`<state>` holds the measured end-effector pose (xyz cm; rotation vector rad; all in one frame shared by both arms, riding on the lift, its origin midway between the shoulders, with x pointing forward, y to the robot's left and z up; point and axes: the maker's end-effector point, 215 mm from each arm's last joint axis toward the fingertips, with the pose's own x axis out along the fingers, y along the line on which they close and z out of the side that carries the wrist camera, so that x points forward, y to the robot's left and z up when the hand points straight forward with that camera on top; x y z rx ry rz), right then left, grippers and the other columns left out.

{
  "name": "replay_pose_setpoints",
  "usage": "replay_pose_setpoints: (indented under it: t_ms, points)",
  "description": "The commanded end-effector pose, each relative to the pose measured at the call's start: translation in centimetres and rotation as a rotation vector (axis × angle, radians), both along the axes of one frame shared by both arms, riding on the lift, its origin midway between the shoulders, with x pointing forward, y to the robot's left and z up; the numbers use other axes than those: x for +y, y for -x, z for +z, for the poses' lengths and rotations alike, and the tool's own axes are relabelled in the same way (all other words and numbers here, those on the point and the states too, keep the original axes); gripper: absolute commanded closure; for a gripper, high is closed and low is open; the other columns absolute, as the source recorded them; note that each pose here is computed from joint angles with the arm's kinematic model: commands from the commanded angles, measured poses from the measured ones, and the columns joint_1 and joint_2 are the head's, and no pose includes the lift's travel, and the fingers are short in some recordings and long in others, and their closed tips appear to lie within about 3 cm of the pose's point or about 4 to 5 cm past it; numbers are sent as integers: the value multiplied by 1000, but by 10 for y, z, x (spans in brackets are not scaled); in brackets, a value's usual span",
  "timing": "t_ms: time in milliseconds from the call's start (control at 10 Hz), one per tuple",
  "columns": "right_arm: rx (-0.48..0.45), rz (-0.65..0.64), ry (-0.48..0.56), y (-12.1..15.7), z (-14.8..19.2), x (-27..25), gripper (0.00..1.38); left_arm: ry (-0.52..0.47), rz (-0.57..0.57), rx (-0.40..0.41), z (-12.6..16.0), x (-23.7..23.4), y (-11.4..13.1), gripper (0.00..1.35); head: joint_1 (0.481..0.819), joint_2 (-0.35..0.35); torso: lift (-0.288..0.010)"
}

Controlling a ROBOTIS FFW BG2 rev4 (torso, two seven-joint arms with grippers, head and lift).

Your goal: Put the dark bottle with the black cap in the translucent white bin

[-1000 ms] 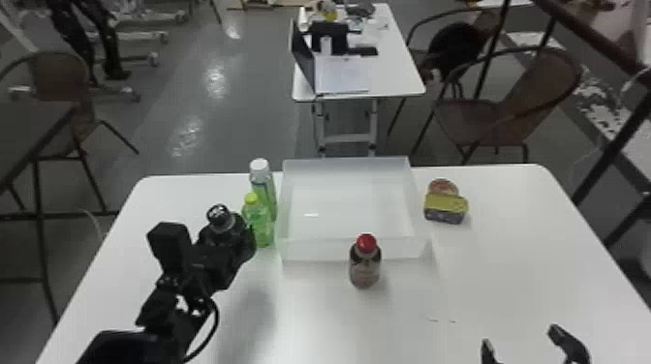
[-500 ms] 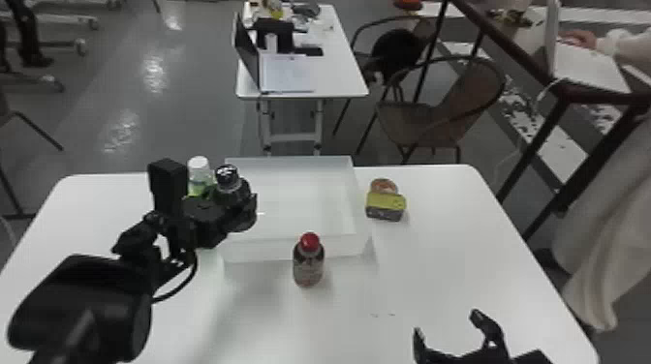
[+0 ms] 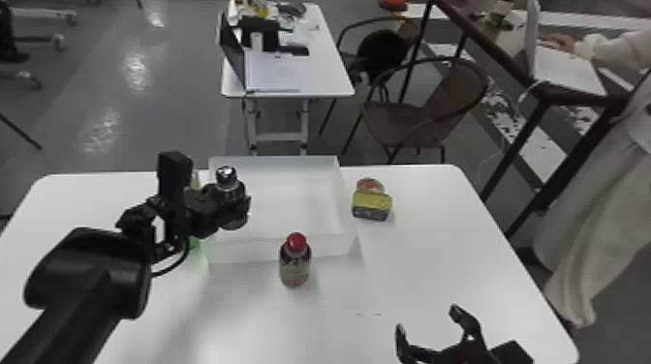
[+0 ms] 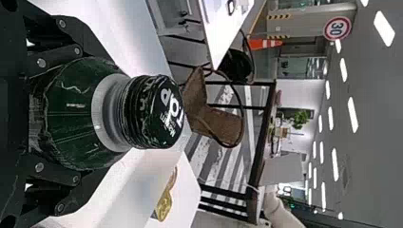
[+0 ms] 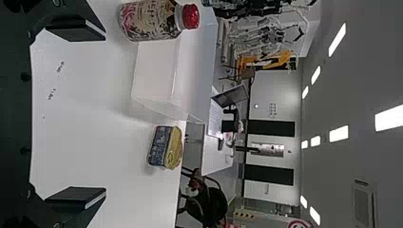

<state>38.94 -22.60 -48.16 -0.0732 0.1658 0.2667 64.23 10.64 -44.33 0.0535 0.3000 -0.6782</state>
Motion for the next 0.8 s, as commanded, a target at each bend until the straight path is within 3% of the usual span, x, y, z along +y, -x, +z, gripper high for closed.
replay_pose_setpoints:
  t_ms: [0,100,300,400,600,700]
  points:
    - [2,4,-3,-3,-2,2,139,-11,-7,27,-13,-1,-2,829,695,-129,-11]
    - [5,6,-5,-2,-3,2,139,-10,-1,31,-15,-6,-2,802,695,-127,-11]
    - [6,4,-9,0,-3,1,139,54,29,12,-5,-15,-4,286,695,-133,-11]
    - [6,3,-10,0,-3,0,139,55,18,17,-3,-19,-5,91,695,-139,-11]
    - [5,7,-8,1,-2,-1,139,93,7,-10,10,-22,-6,128,695,-145,-11]
    - [1,11,0,0,1,0,139,92,20,-72,26,-13,-4,130,695,-150,-11]
